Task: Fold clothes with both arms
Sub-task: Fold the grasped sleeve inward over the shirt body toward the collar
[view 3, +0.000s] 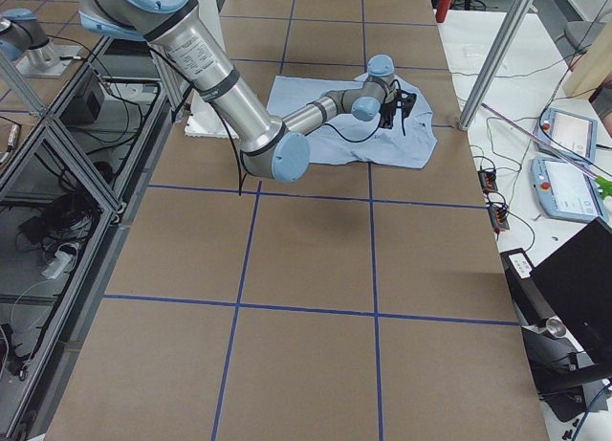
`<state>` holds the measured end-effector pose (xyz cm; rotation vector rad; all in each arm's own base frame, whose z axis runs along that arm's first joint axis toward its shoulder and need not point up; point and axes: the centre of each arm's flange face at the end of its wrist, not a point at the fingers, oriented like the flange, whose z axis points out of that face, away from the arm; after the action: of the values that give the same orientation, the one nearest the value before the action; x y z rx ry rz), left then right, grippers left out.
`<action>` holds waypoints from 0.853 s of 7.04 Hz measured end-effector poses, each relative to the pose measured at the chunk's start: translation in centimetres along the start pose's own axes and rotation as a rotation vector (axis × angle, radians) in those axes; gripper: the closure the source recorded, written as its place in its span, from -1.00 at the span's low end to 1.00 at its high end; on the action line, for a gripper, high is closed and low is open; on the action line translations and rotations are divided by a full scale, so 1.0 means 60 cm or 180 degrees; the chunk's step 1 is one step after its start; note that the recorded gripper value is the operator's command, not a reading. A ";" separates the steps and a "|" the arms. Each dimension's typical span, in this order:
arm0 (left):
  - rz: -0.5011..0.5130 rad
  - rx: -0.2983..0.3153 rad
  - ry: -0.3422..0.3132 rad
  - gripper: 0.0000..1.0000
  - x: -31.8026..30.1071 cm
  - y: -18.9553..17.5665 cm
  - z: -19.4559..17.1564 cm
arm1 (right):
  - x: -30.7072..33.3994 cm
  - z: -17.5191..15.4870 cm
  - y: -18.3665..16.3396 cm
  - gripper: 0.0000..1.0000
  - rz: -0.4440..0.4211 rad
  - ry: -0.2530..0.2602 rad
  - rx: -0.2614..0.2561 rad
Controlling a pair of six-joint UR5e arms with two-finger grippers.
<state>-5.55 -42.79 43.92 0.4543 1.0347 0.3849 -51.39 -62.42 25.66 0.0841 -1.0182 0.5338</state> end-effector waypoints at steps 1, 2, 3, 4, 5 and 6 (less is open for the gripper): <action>-0.0031 -0.0011 0.0027 -1.00 -0.009 0.000 0.005 | -0.010 0.003 0.014 -1.00 -0.0033 -0.0017 0.0024; -0.0093 -0.0017 0.0127 -1.00 -0.026 -0.002 0.016 | -0.020 -0.004 0.022 -1.00 -0.0057 -0.0064 0.0036; -0.0230 -0.0016 0.0262 -1.00 -0.054 -0.013 0.033 | -0.029 -0.022 0.027 -1.00 -0.0079 -0.0142 0.0046; -0.0487 -0.0024 0.0328 -1.00 -0.084 -0.039 0.047 | -0.033 -0.039 0.025 -1.00 -0.0091 -0.0206 0.0062; -0.0724 -0.0011 0.0343 -1.00 -0.097 -0.069 0.055 | -0.036 -0.055 0.013 -1.00 -0.0094 -0.0276 0.0094; -0.0827 0.0034 0.0269 -1.00 -0.094 -0.105 0.057 | -0.029 -0.082 -0.010 -1.00 -0.0093 -0.0404 0.0124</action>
<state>-4.56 -51.58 46.16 0.3098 1.1624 0.1678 -47.96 -62.12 21.71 0.1690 -1.1286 0.5270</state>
